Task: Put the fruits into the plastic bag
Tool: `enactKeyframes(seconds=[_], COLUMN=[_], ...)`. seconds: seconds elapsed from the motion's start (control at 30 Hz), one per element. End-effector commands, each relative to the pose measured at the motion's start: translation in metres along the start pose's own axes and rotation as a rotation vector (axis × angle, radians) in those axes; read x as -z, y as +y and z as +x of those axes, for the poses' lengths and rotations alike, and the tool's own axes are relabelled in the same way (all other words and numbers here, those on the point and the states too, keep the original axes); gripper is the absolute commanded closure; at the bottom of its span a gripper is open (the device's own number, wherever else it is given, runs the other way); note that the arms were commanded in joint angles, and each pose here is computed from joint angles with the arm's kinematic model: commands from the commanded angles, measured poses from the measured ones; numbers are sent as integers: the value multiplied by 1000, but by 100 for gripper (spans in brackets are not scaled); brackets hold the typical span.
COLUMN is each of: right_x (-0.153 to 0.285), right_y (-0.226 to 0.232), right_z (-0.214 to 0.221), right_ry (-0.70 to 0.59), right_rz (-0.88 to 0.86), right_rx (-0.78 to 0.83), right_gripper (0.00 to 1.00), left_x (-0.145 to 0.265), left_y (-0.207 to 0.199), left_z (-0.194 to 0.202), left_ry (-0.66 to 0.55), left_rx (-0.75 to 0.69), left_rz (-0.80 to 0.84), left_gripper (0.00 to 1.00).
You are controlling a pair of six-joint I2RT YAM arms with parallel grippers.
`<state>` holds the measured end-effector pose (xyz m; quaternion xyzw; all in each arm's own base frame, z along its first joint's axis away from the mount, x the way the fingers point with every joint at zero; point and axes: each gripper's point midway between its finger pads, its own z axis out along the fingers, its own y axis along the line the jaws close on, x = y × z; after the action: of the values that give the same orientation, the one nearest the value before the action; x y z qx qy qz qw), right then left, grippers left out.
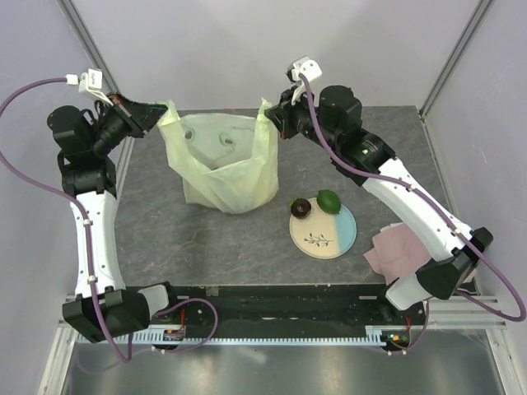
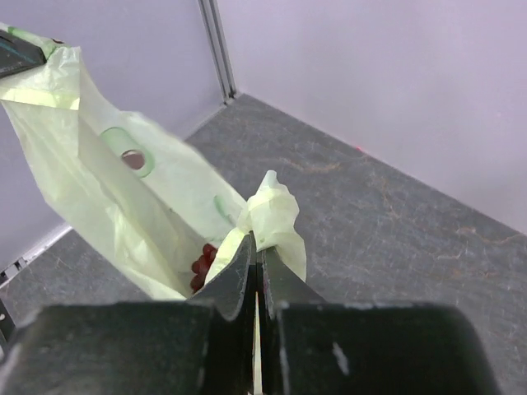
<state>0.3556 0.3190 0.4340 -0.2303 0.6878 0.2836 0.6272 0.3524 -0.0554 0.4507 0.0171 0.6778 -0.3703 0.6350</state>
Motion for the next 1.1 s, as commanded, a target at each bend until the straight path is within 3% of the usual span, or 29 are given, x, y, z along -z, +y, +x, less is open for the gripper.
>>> enactKeyframes(seconds=[0.0, 0.17, 0.33, 0.43, 0.47, 0.57, 0.67, 0.87, 1.07], right_x=[-23, -26, -23, -19, -15, -1, 22, 78, 103], right_y=[-7, -15, -12, -6, -3, 1, 1, -35, -118], right_z=[58, 100, 95, 84, 78, 67, 56, 52, 134], right_ry=[133, 208, 195, 174, 162, 136, 101, 52, 242], right_rz=[-14, 8, 2, -22, -37, -47, -36, 161, 400], right_rx=[-37, -55, -71, -85, -91, -97, -104, -142, -248], right_gripper=[100, 100, 95, 67, 47, 25, 15, 11, 11], left_x=[-3, 4, 8, 4, 4, 4, 8, 12, 13], left_y=[23, 49, 58, 50, 48, 44, 41, 40, 41], left_z=[46, 97, 126, 137, 142, 149, 149, 141, 145], left_ry=[144, 224, 247, 272, 281, 299, 290, 279, 291], left_rx=[132, 184, 182, 141, 134, 138, 131, 84, 98], left_rz=[28, -18, -39, -3, 9, 32, 29, -4, -14], left_gripper=[98, 99, 99, 99, 98, 99, 98, 98, 98])
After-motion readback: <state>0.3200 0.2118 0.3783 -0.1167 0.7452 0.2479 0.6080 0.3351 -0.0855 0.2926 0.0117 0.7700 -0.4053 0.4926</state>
